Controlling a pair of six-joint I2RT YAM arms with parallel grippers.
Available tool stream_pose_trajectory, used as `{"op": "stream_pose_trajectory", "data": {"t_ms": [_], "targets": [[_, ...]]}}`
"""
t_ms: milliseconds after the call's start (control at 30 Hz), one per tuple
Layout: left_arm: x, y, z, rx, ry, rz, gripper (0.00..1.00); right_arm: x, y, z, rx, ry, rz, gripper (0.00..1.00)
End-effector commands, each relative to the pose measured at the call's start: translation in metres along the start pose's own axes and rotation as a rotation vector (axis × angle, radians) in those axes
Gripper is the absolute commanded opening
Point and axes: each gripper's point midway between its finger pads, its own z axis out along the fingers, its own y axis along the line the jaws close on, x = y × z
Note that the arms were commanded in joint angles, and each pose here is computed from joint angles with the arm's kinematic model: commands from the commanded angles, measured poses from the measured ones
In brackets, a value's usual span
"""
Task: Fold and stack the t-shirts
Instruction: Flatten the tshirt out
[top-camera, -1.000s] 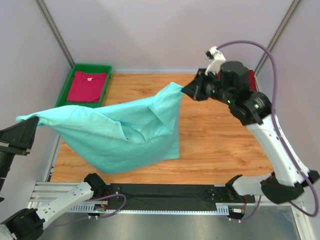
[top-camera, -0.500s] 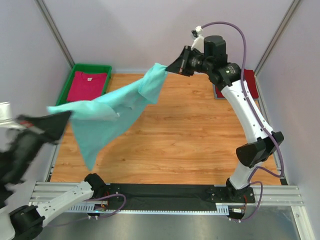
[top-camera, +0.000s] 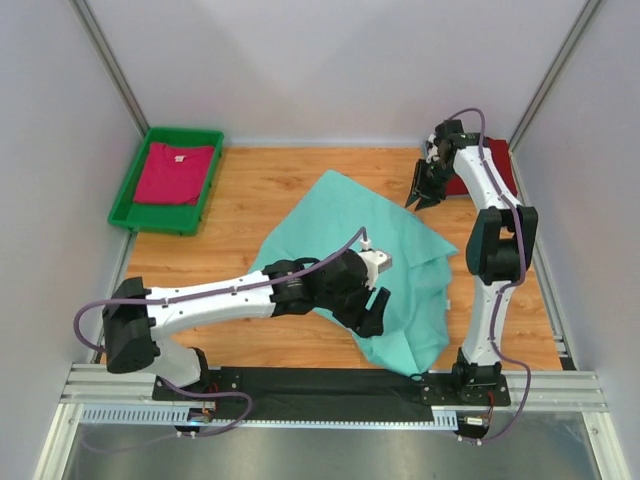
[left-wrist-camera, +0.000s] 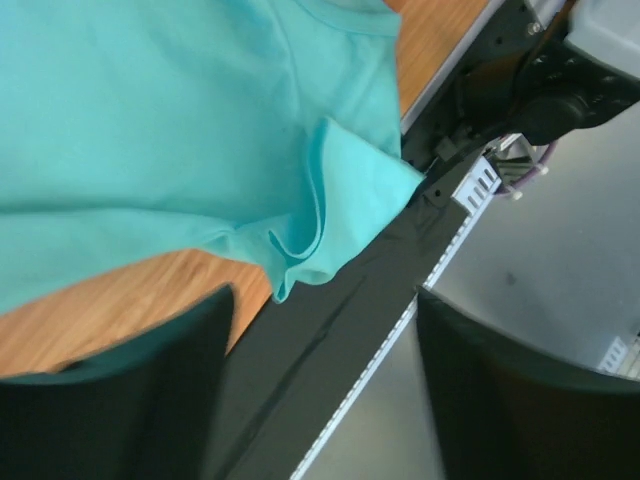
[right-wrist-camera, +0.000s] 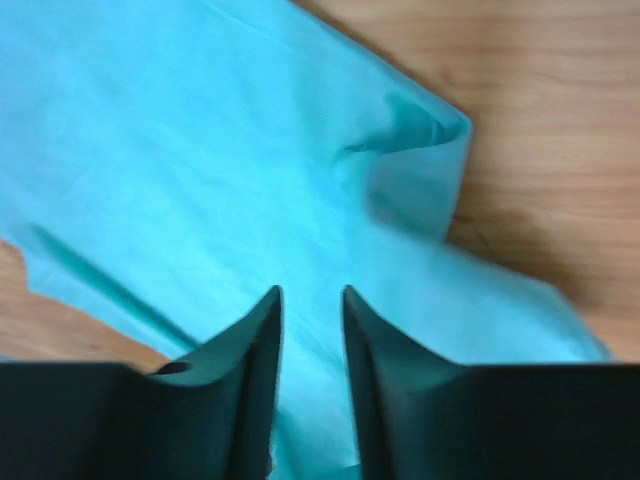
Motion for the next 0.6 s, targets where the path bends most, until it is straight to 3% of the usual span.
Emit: {"op": "stream_pose_trajectory", "data": {"t_ms": [0, 67, 100, 233, 367, 433, 567], "targets": [[-0.047, -0.029, -0.037, 0.140, -0.147, 0.091, 0.88, 0.012, -0.019, -0.042, 0.136, -0.036, -0.112, 0.40], [-0.057, -0.011, -0.046, 0.115, -0.168, 0.068, 0.99, 0.022, -0.026, -0.041, 0.153, -0.042, -0.099, 0.50], [-0.058, -0.004, -0.055, 0.101, -0.170, 0.055, 1.00, 0.024, -0.027, -0.044, 0.162, -0.057, -0.086, 0.56], [-0.062, 0.043, -0.066, 0.005, -0.189, -0.019, 0.99, 0.043, -0.036, -0.065, 0.207, -0.117, -0.024, 0.60], [-0.050, 0.111, -0.052, -0.138, -0.107, -0.204, 0.85, 0.075, -0.014, -0.063, 0.086, -0.141, 0.005, 0.61], [-0.045, 0.145, -0.041, -0.216, -0.060, -0.285, 0.80, 0.109, -0.011, -0.044, 0.088, -0.086, -0.008, 0.61], [-0.041, 0.192, -0.025, -0.356, -0.025, -0.364, 0.80, 0.134, -0.009, -0.011, 0.122, -0.103, 0.031, 0.60]]}}
